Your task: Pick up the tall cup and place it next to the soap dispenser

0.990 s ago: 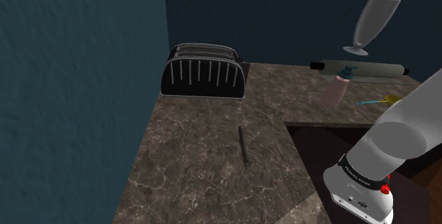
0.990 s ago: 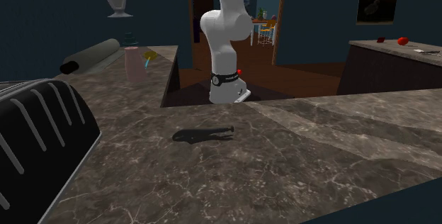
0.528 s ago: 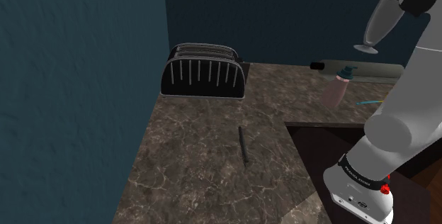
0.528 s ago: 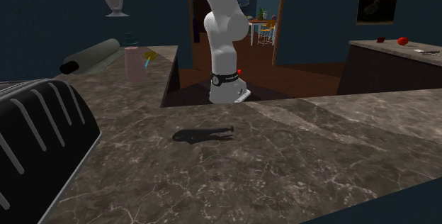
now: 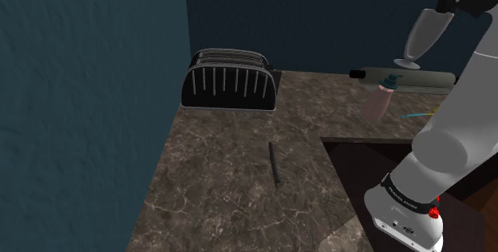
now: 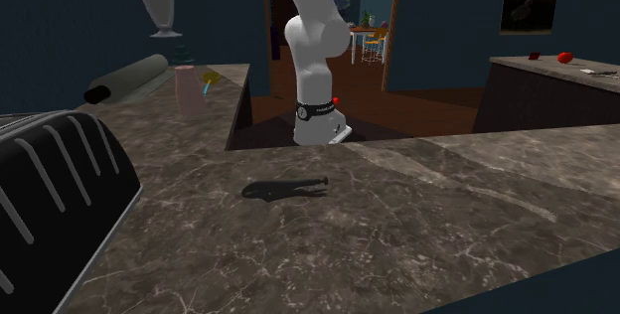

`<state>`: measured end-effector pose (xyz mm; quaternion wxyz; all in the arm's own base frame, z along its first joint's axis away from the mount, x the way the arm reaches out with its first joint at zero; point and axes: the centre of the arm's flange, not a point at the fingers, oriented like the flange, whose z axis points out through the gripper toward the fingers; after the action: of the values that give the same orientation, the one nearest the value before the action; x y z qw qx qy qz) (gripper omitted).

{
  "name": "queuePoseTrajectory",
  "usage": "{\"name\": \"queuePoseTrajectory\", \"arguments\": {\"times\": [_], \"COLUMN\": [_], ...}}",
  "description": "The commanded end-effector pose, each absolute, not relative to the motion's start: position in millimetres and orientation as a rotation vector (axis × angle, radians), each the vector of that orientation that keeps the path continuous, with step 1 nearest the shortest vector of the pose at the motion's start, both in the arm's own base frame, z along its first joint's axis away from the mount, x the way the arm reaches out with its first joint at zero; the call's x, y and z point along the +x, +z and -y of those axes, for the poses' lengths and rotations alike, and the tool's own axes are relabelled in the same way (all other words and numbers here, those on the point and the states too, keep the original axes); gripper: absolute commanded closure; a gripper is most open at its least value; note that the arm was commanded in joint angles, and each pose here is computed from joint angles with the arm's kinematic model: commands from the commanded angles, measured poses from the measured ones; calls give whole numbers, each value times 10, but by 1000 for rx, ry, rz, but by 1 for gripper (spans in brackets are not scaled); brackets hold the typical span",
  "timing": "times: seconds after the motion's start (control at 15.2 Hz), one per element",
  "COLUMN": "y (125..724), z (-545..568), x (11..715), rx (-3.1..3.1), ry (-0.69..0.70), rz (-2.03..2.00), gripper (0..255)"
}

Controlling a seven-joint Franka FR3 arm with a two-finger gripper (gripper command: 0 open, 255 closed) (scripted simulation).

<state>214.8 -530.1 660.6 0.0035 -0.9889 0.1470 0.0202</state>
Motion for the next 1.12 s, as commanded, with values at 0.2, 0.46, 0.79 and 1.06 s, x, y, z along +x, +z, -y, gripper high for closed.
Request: {"name": "queuePoseTrajectory", "arguments": {"times": [0.2,0.46,0.79,1.06], "y": [6347,6136,5872,5661], "z": [5292,5292,5292,5292], "x": [2143,2143,2143,2143], "rx": [-3101,-3101,-3101,-3101], "ry": [62,62,62,62], "rz": [-460,-460,-460,-460], "gripper": [255,255,255,255]}}
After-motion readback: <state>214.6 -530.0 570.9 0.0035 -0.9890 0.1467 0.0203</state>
